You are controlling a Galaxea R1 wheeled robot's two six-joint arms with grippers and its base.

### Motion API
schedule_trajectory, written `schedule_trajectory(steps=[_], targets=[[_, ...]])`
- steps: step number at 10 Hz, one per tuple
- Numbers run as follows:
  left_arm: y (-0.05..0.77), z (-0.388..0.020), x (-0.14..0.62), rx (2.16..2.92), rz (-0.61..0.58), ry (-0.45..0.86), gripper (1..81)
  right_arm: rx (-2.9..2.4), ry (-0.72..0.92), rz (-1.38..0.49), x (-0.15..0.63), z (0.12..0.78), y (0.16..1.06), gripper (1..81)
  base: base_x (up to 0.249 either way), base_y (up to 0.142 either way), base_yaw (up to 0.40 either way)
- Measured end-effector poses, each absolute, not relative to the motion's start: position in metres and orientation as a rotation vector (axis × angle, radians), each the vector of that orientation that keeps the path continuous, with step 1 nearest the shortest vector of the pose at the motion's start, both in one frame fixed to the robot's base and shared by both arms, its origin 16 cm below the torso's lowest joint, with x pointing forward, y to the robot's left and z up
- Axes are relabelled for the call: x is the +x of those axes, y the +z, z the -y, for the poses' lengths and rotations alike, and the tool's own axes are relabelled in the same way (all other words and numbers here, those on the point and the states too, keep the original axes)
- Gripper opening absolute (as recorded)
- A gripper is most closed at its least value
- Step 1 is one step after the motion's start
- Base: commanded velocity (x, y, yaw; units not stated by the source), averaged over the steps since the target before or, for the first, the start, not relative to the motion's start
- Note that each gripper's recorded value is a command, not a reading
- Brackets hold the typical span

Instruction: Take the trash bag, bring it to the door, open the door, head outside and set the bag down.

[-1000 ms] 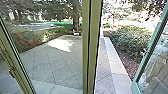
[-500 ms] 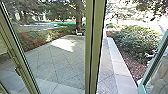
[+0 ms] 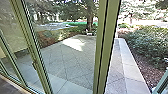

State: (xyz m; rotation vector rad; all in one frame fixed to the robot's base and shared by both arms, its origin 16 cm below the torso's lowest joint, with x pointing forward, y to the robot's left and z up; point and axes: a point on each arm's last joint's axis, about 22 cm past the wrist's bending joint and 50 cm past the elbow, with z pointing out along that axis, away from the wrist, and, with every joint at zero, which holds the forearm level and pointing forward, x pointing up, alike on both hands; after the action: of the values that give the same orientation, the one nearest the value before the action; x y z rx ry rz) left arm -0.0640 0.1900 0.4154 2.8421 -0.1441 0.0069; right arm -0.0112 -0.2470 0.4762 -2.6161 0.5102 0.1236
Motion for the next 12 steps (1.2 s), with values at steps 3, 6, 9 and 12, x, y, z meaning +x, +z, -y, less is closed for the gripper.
schedule_trajectory(steps=[3, 6, 9, 12], targets=[[0.414, -0.192, -0.051, 2.846, 0.154, 0.027, 1.0, -2.609, 0.139, -0.527, -0.033, 0.229, 0.469, 81.1, 0.0, 0.0, 0.0], [0.412, -0.203, -0.042, 2.87, 0.159, 0.041, 1.0, -2.617, 0.14, -0.53, -0.039, 0.192, 0.453, 81.1, 0.0, 0.0, 0.0], [0.411, -0.206, -0.034, 2.879, 0.162, 0.055, 1.0, -2.668, 0.145, -0.533, -0.05, 0.183, 0.436, 81.1, 0.0, 0.0, 0.0], [0.412, -0.202, -0.041, 2.877, 0.123, 0.06, 1.0, -2.694, 0.176, -0.489, -0.065, 0.161, 0.429, 81.1, 0.0, 0.0, 0.0]])
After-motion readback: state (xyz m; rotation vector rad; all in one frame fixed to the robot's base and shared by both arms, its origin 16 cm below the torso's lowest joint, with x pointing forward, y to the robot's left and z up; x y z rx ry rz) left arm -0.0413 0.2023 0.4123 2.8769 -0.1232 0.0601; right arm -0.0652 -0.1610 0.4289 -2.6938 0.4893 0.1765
